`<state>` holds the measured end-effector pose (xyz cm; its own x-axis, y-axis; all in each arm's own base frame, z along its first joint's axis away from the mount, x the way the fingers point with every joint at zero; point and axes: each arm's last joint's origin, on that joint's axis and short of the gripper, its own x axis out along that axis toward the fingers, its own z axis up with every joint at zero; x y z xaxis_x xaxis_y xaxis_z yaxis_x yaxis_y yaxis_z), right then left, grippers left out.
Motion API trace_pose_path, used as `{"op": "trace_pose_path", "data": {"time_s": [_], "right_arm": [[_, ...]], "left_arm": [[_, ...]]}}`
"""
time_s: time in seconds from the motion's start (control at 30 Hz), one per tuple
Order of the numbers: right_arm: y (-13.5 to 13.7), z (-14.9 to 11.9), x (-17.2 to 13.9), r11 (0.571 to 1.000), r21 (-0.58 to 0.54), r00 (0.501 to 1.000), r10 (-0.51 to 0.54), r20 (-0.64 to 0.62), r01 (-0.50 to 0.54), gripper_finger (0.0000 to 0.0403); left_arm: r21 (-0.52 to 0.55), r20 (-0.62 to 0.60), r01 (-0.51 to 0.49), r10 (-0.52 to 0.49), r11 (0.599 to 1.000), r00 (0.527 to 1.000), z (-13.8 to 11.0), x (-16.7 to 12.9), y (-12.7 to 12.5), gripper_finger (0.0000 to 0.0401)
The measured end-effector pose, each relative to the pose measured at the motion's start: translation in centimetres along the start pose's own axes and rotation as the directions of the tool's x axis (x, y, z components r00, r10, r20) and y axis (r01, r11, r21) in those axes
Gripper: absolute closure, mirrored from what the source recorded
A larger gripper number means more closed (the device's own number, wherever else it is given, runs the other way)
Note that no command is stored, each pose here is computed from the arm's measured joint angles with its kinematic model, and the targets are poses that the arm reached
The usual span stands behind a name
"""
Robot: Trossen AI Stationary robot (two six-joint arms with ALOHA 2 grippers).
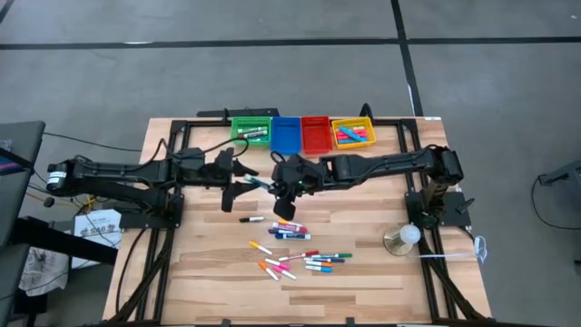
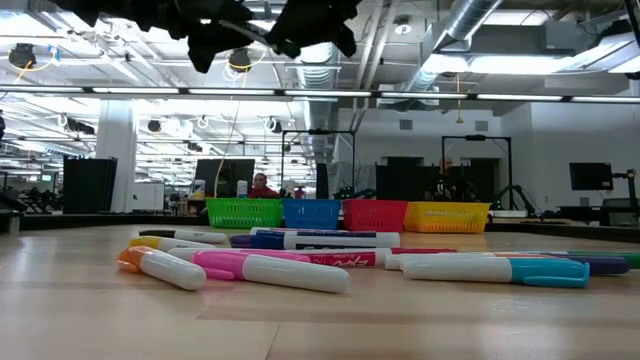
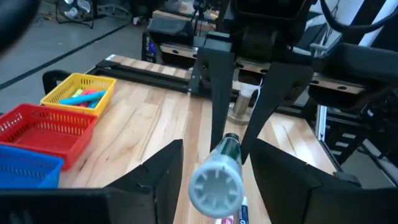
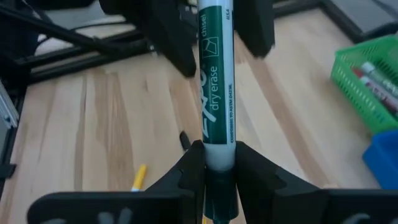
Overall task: Pick & Place Markers
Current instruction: Put the large dark green marker pen into the green bin
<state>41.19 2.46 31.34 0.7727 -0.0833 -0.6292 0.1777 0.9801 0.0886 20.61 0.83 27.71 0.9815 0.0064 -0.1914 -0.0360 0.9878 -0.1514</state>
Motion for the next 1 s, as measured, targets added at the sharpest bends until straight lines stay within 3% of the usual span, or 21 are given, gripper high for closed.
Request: {"op": "trace_pose_path", "data": {"time_s": [0.47, 0.87, 1.0], "right_arm": [[0.2, 1.5, -0.4, 1.0, -0.028, 0.993, -0.003, 0.117, 0.006, 0.0344], [-0.3, 2.2, -0.5, 0.999, -0.019, 0.982, -0.025, 0.185, 0.03, 0.0344], [-0.4, 2.3, -0.5, 0.999, -0.021, 0.982, -0.023, 0.186, 0.027, 0.0344]], "left_arm": [[-0.022, 0.104, 0.018, -0.015, 1.0, 0.994, 1.0, -0.1, -0.2, 0.022], [-0.022, 0.124, -0.008, 0.01, 1.0, 0.992, 1.2, -0.1, -0.1, 0.0328], [-0.018, 0.131, -0.008, 0.01, 1.0, 0.991, 1.2, -0.1, -0.1, 0.0334]]}}
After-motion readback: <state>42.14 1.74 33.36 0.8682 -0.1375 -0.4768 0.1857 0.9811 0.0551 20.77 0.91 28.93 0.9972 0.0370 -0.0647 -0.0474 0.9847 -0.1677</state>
